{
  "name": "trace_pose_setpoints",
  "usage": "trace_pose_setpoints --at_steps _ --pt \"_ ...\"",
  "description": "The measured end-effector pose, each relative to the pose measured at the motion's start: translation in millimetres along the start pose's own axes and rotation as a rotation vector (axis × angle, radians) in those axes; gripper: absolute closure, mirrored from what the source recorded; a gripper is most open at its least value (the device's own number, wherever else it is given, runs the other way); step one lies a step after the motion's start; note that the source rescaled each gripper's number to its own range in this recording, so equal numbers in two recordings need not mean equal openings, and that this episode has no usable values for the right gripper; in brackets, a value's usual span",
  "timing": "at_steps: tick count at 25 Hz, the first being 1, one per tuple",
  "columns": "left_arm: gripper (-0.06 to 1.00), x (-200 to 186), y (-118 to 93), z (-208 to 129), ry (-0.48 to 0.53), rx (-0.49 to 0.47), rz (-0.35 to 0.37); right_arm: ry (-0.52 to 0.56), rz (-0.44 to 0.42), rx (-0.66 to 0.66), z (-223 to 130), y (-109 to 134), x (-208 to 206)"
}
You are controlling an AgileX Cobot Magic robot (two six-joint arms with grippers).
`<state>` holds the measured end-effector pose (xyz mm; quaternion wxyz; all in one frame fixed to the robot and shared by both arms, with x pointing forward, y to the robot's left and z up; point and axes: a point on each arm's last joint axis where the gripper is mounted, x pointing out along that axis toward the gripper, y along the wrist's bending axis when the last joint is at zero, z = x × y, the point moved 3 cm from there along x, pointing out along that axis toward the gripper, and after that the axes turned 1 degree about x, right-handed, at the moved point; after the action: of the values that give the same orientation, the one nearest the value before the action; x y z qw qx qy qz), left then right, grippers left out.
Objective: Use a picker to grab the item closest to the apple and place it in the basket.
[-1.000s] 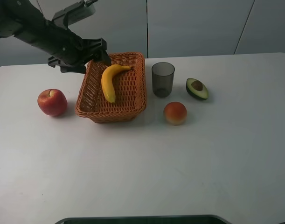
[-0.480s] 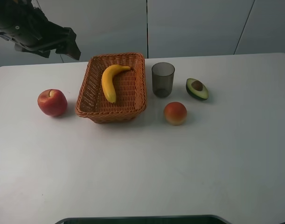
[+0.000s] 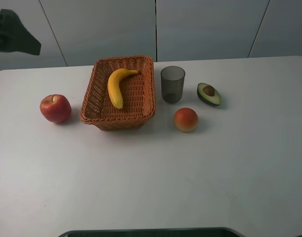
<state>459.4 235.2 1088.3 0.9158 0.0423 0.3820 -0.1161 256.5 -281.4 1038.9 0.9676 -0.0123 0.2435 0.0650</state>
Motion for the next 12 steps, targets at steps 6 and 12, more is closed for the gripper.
trace_pose_setpoints --at_steps 6,12 --pt "-0.04 -62 9 -33 -0.111 0.011 0.035 0.0 0.0 0.0 0 0 0" --pt "-0.04 -100 14 -75 -0.133 0.0 0.049 0.0 0.0 0.0 0 0 0"
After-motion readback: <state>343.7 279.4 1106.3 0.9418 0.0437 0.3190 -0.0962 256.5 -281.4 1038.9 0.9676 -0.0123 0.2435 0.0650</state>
